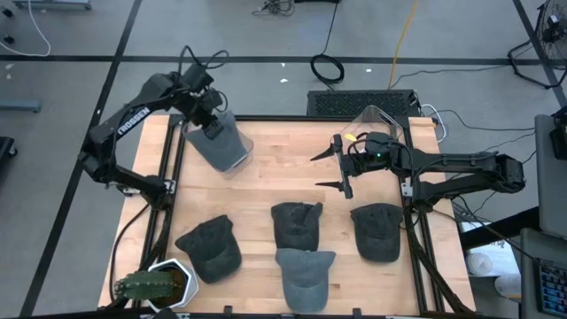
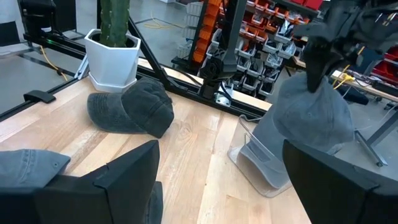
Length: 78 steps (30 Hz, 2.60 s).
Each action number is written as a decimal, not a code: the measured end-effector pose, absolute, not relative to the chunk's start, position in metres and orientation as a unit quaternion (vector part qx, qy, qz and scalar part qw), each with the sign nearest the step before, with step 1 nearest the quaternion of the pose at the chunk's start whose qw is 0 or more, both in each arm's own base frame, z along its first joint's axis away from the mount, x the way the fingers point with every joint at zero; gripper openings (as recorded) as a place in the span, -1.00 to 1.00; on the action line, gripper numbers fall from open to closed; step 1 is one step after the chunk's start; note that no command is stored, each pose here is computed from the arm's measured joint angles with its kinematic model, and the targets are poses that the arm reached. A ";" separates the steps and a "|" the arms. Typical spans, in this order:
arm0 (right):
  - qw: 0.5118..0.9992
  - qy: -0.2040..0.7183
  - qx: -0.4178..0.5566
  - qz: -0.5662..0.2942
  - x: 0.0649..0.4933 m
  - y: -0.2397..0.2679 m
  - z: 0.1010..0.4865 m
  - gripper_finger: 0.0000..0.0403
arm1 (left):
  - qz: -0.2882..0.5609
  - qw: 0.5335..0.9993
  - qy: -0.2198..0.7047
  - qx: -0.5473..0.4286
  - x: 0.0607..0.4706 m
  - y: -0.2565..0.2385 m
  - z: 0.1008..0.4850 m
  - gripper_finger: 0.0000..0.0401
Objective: Pick & Place hat
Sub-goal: Put the left blue cap into the left transparent bin
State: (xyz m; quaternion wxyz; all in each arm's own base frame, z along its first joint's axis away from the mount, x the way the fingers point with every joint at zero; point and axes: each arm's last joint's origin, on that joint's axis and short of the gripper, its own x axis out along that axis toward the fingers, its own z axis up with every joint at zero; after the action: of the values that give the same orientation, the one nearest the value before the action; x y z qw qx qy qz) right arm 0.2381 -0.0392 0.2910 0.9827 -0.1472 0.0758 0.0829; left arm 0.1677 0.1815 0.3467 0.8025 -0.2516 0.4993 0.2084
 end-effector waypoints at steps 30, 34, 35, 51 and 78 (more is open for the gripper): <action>0.983 0.076 -0.144 0.082 0.238 -0.039 0.291 0.63 | 0.182 0.809 0.472 -0.299 0.172 0.176 0.325 -0.85; 0.983 0.076 -0.144 0.082 0.238 -0.039 0.291 0.63 | 0.202 0.798 0.482 -0.302 0.170 0.180 0.305 -0.85; 0.983 0.076 -0.144 0.083 0.238 -0.039 0.291 0.63 | 0.216 0.793 0.484 -0.299 0.170 0.181 0.301 -0.85; 0.984 0.077 -0.141 0.081 0.238 -0.039 0.291 0.63 | 0.405 0.697 0.530 -0.263 0.159 0.186 0.286 -0.84; 0.984 0.077 -0.137 0.080 0.238 -0.039 0.291 0.63 | 0.456 0.672 0.530 -0.244 0.142 0.171 0.312 0.59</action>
State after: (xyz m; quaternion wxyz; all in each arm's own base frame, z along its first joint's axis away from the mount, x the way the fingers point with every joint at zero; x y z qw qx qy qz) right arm 0.2381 -0.0393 0.2910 0.9843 -0.1370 0.0770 0.0805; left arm 0.1419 0.1715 0.3123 0.6719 -0.2438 0.5300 0.4563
